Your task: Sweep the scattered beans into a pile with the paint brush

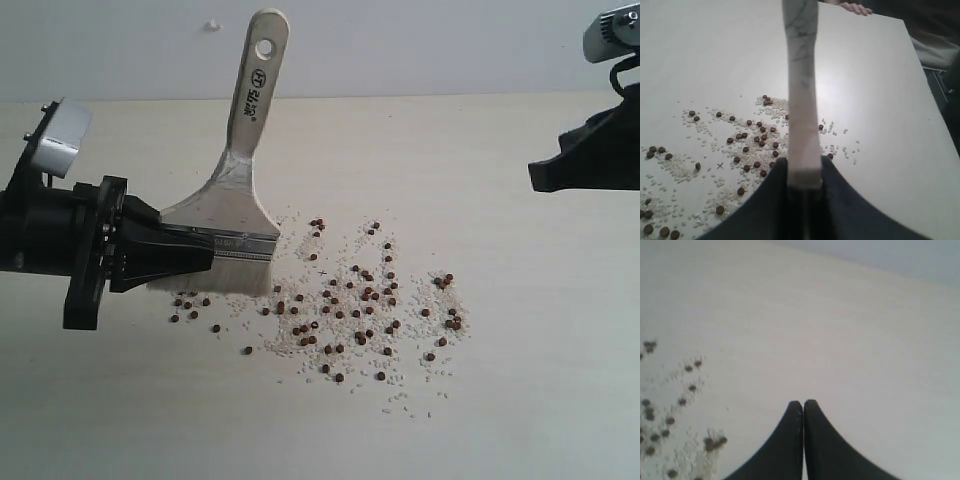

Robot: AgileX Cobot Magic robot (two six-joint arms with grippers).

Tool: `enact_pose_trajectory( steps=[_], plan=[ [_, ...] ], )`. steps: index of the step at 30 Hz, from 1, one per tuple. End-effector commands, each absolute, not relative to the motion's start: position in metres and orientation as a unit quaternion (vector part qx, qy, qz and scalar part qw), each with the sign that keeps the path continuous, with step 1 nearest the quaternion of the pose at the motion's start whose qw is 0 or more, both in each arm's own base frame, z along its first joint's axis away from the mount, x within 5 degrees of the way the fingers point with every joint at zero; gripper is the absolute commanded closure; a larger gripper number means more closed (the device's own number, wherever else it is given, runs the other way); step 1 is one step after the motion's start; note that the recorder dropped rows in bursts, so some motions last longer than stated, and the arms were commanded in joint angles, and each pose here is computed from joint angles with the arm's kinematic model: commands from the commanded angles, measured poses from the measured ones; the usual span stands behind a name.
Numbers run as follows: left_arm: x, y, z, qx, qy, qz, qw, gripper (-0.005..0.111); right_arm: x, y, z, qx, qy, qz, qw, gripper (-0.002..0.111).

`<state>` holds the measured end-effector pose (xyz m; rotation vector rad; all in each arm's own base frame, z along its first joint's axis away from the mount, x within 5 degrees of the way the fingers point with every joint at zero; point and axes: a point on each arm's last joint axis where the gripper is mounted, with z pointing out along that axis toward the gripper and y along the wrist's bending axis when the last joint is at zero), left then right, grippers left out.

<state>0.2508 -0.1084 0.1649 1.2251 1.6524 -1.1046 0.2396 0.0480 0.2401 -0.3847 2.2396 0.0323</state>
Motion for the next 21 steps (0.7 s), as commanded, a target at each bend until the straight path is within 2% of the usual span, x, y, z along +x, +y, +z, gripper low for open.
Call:
enact_pose_trajectory(
  steps=[1, 8, 13, 21],
  plan=[
    [0.251, -0.109, 0.167, 0.472, 0.65, -0.445, 0.397, 0.107, 0.246, 0.038, 0.234, -0.14, 0.92, 0.005, 0.366, 0.108],
    [0.252, -0.109, 0.167, 0.47, 0.649, -0.442, 0.403, 0.107, 0.217, 0.036, 0.208, -0.084, 0.834, 0.026, 0.544, 0.108],
    [0.252, -0.109, 0.168, 0.47, 0.648, -0.441, 0.406, 0.107, 0.188, 0.053, 0.2, -0.148, 0.748, 0.123, 0.636, 0.108],
    [0.251, -0.109, 0.167, 0.471, 0.65, -0.444, 0.397, 0.107, 0.164, 0.057, 0.193, -0.169, 0.701, 0.166, 0.672, 0.108]
  ],
)
